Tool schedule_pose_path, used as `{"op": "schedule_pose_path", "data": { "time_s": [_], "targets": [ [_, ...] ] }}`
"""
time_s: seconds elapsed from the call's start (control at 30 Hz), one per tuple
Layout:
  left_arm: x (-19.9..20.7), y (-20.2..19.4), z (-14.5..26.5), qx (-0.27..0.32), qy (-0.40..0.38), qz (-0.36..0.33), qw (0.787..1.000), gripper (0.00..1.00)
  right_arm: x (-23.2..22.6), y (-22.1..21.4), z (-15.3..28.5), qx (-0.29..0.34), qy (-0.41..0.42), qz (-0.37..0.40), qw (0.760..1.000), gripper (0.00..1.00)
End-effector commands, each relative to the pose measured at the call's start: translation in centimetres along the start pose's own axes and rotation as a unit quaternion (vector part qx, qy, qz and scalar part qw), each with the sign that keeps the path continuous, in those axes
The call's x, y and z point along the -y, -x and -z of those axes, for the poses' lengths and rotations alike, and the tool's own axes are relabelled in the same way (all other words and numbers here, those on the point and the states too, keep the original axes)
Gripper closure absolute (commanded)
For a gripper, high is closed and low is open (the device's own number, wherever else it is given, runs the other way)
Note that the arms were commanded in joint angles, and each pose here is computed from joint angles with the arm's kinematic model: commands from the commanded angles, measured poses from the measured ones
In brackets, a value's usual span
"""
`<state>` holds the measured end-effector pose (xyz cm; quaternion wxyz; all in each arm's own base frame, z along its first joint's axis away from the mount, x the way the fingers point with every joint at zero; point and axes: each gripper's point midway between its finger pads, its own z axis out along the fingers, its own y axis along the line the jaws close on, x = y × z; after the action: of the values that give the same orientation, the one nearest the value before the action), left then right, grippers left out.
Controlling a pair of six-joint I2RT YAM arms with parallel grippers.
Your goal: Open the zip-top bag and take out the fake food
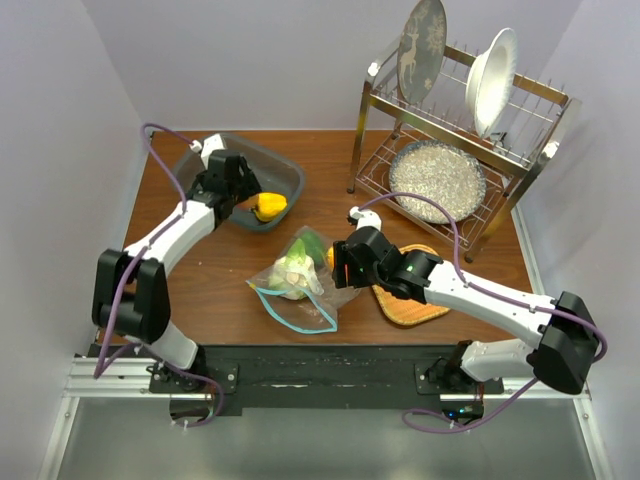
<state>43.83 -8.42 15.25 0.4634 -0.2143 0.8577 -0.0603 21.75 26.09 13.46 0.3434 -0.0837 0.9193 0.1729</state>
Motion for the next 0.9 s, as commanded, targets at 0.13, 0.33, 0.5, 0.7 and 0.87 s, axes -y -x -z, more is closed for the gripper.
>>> {"op": "schedule_pose_path", "data": {
  "time_s": [0.13,0.33,0.5,0.7,0.87],
  "targets": [
    [0.7,6.2,-0.8,0.052,-0.004,-0.012,0.999,0.00,0.0,-0.1,-0.3,-0.003,0.003,0.022,1.000,0.31],
    [-0.1,3.6,4.3,0.027,-0.042,0.005,0.999,0.16,-0.3,0.4,-0.5,0.002,0.002,0.024,1.000,0.30],
    [0.2,-1.3,12.1,0.028,-0.104,0.007,0.994,0.40,-1.9,1.6,-1.2,0.005,0.015,0.022,1.000,0.31],
    [-1.6,-9.8,18.0,-0.028,-0.158,0.034,0.986,0.63,-3.9,4.1,-2.3,0.019,0.021,0.025,0.999,0.32],
    [-1.6,-14.8,19.7,-0.075,-0.204,0.029,0.976,0.74,-6.0,6.2,-4.5,0.029,0.021,0.032,0.999,0.32]
  ]
}}
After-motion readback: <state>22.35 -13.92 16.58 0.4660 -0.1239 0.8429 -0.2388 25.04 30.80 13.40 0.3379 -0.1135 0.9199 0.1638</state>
